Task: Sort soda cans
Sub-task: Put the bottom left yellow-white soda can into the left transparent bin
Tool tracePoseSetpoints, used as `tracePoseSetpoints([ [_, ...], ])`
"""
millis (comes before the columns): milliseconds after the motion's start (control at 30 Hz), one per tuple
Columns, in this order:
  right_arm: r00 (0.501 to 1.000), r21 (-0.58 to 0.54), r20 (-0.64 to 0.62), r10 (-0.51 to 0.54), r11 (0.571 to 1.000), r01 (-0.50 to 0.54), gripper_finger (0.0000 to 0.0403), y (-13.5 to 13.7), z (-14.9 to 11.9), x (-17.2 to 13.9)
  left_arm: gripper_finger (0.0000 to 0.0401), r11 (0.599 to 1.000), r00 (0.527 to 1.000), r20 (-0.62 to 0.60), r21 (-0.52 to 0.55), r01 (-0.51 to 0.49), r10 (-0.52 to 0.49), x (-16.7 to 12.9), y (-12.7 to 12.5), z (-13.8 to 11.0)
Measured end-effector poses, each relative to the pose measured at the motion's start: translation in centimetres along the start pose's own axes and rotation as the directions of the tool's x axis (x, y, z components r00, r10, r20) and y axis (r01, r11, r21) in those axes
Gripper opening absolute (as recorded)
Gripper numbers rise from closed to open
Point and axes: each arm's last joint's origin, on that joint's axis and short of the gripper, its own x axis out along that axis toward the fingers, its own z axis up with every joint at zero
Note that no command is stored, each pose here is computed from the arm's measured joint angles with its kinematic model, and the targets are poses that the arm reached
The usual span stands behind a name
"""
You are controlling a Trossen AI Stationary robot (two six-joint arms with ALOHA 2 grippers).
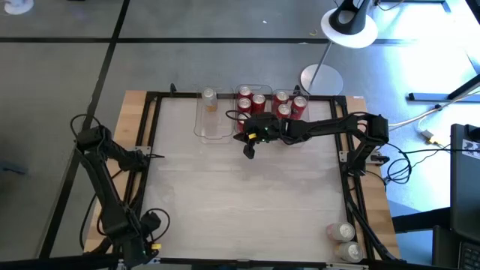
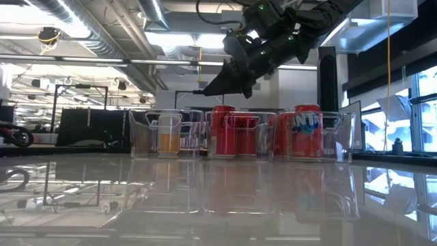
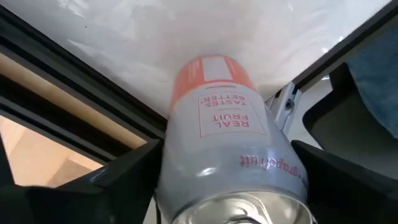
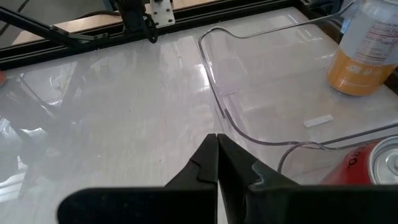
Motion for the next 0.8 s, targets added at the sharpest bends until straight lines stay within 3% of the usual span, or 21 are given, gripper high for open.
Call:
tracePoseSetpoints([
  [167,1.000,0.000,-0.006,0.000,1.000,0.000,0.0003,0.0,-0.1,0.0,0.0292,1.000,1.000,-0.006,0.007,-0.009,0.009,0.0,0.0,0.2],
  [333,1.000,0.036,-0.006,0.000,0.999,0.000,0.0003,0.0,-0.1,0.0,0.0291,0.999,0.999,0.030,0.046,-0.024,0.023,-0.7,0.1,1.6],
  [500,1.000,0.103,0.013,0.011,0.995,-0.012,0.0003,0.0,0.1,0.0,0.0291,0.992,0.993,0.093,0.095,-0.084,0.075,-3.7,1.7,4.8],
  [633,0.996,0.070,0.045,0.082,0.994,-0.085,0.0003,0.3,0.5,0.0,0.0291,0.980,0.974,0.206,0.156,-0.126,0.093,-7.3,3.7,7.7],
  [800,0.990,0.029,0.104,0.091,0.995,-0.095,0.0003,0.4,1.1,-0.1,0.0291,0.976,0.898,0.440,0.183,-0.120,0.029,-11.9,6.5,11.2],
])
